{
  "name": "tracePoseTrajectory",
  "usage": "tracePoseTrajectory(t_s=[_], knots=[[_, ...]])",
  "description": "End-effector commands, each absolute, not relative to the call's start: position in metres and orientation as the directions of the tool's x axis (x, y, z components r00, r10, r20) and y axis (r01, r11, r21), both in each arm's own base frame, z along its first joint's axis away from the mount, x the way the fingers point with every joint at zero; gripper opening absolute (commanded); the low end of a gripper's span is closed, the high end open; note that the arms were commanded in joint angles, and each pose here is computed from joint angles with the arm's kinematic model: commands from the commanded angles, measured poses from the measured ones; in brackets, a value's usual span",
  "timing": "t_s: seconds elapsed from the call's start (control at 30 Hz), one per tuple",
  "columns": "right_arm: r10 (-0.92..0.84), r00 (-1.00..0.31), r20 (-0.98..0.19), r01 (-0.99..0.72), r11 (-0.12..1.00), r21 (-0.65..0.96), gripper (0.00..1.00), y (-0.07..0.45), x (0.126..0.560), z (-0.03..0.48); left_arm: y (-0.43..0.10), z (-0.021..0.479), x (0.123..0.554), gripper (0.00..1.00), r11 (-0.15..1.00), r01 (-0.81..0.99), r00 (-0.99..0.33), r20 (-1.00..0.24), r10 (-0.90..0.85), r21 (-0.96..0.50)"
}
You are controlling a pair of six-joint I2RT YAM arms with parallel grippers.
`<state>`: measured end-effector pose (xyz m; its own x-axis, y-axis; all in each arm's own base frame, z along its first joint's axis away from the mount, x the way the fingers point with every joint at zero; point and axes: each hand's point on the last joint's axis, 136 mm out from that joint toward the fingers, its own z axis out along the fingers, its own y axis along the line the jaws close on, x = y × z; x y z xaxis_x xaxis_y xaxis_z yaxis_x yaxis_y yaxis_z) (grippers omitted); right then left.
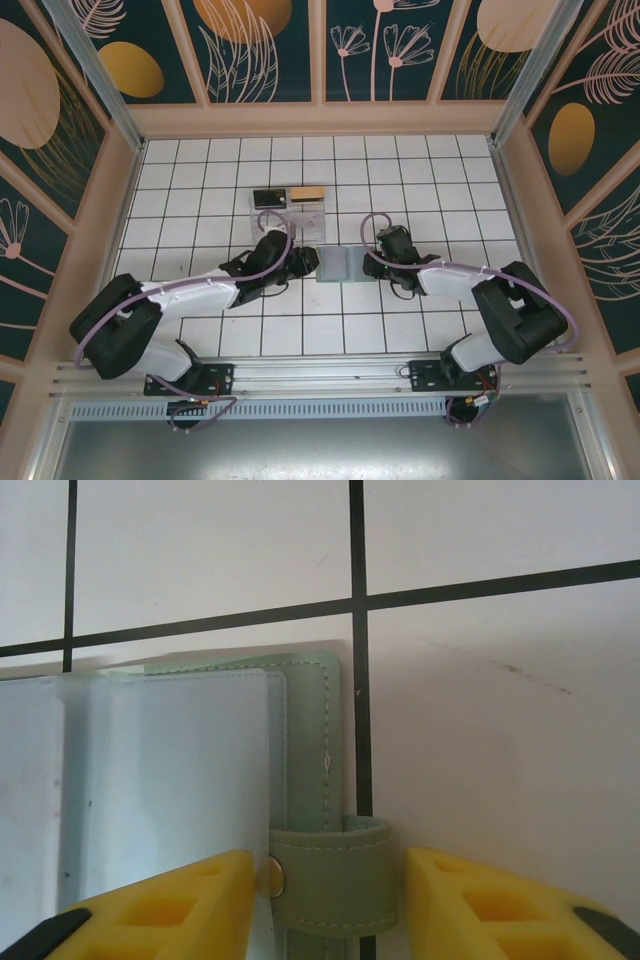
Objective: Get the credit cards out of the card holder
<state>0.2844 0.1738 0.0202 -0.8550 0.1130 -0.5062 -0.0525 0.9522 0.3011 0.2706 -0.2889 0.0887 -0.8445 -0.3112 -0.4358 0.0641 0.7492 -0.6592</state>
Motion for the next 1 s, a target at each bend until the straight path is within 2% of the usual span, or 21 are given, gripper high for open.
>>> tracePoseTrajectory(t_s=[0.0,0.17,0.27,0.97], knots=[[0.081,-0.874,-0.480,-0.073,0.953,0.294,0.42,0.178,0.279,0.011,-0.311,0.098,0.274,0.34,0.715,0.089,-0.846,-0.431,-0.313,-0.694],[0.075,-0.873,-0.482,-0.082,0.952,0.296,0.42,0.182,0.278,0.011,-0.324,0.080,0.273,0.34,0.731,0.077,-0.870,-0.404,-0.282,-0.678],[0.072,-0.874,-0.481,-0.086,0.950,0.299,0.43,0.184,0.276,0.010,-0.328,0.071,0.273,0.30,0.736,0.071,-0.881,-0.388,-0.270,-0.674],[0.075,-0.881,-0.468,-0.092,0.942,0.324,0.42,0.188,0.273,0.007,-0.331,0.027,0.275,0.30,0.798,0.011,-0.910,-0.336,-0.241,-0.602]])
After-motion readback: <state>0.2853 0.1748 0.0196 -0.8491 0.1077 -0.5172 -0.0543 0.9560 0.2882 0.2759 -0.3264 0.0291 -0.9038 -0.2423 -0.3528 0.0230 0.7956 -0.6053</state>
